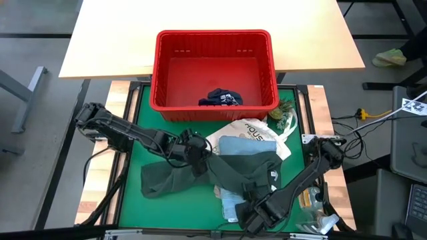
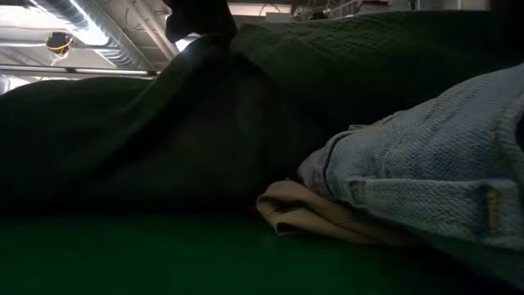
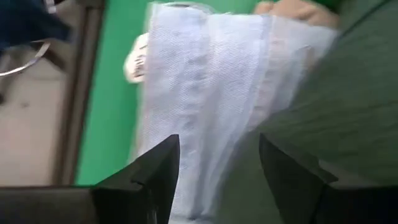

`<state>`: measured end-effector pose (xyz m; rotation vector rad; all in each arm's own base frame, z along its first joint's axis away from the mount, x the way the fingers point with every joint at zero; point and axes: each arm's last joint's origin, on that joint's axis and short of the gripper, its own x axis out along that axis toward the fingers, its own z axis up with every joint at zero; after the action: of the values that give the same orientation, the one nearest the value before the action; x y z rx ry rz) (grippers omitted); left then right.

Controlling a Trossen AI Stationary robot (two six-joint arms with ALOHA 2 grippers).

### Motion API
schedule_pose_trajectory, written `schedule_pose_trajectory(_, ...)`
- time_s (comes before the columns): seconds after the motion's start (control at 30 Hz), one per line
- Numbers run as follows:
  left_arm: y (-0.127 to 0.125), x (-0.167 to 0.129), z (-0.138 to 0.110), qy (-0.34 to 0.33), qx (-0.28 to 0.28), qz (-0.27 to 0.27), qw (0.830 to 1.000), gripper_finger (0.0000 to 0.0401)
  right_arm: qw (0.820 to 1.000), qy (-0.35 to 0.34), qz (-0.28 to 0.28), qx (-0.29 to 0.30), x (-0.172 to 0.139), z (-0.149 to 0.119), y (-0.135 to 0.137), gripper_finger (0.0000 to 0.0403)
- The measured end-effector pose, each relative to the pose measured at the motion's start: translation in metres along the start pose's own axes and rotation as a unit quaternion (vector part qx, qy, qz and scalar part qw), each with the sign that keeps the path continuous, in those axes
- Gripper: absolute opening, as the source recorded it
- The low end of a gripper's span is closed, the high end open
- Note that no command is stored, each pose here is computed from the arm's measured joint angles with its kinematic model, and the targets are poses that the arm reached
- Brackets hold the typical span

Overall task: Fold Laundry from Bin
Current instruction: Fold the green polo shirt

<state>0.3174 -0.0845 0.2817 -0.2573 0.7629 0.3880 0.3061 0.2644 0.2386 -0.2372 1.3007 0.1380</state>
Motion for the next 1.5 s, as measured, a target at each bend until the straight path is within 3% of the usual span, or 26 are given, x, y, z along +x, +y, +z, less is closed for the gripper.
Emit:
schedule_pose_trajectory(0.2, 0.000, 0.000, 0.000, 0.000, 0.000, 0.000, 1.000, 0.0000, 0.998, 0.022, -0.054, -0.006, 0.011, -0.002, -0.006, 0.0222)
schedule_pose_trajectory(0.73, 0.000, 0.000, 0.000, 0.000, 0.000, 0.000, 1.000, 0.0000, 0.994, 0.061, -0.095, -0.016, 0.025, -0.012, -0.010, 0.0222)
schedule_pose_trajectory(1.5, -0.001, 0.000, -0.001, 0.013, -0.001, -0.018, 1.000, 0.0000, 0.990, 0.064, -0.108, 0.062, 0.035, -0.007, -0.030, 0.0222)
